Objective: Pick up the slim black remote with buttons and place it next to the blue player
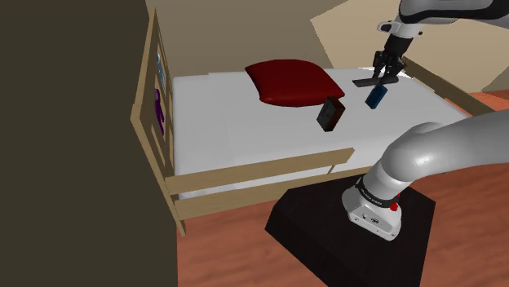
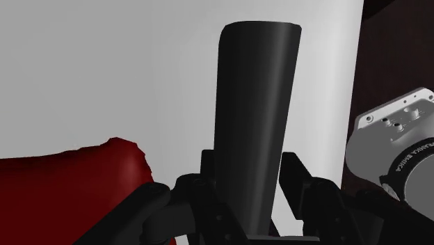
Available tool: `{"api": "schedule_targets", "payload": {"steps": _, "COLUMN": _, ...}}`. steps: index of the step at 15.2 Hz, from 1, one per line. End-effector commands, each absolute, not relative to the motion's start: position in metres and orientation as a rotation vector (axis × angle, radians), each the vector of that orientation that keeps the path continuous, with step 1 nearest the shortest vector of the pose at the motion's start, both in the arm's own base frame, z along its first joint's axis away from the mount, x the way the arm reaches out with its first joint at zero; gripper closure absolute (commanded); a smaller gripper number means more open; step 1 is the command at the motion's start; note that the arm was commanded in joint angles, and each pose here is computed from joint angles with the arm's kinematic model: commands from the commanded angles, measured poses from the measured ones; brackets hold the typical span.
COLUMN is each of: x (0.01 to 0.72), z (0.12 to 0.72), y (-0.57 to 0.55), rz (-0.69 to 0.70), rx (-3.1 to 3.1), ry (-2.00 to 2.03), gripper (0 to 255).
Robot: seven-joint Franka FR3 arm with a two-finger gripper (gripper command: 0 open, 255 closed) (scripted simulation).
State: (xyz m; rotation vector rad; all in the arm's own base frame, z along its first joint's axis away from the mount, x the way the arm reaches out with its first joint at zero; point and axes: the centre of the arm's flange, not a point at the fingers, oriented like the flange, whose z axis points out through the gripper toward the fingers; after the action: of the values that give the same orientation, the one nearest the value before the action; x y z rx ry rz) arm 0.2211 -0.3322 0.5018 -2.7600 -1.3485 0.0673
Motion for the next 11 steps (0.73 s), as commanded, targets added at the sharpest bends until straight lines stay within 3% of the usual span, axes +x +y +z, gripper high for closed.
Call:
{"api": "schedule_targets", "payload": {"steps": 1, "x": 0.207, "z": 0.505, "y": -0.356, "rz": 0.068, "rx": -2.76, "ry": -1.35, "gripper": 255}}
{"api": "schedule_targets", "payload": {"steps": 11, "x": 0.198, "z": 0.462, "y": -0.37, "rz": 0.068, "rx": -2.76, "ry": -1.35, "gripper": 255}}
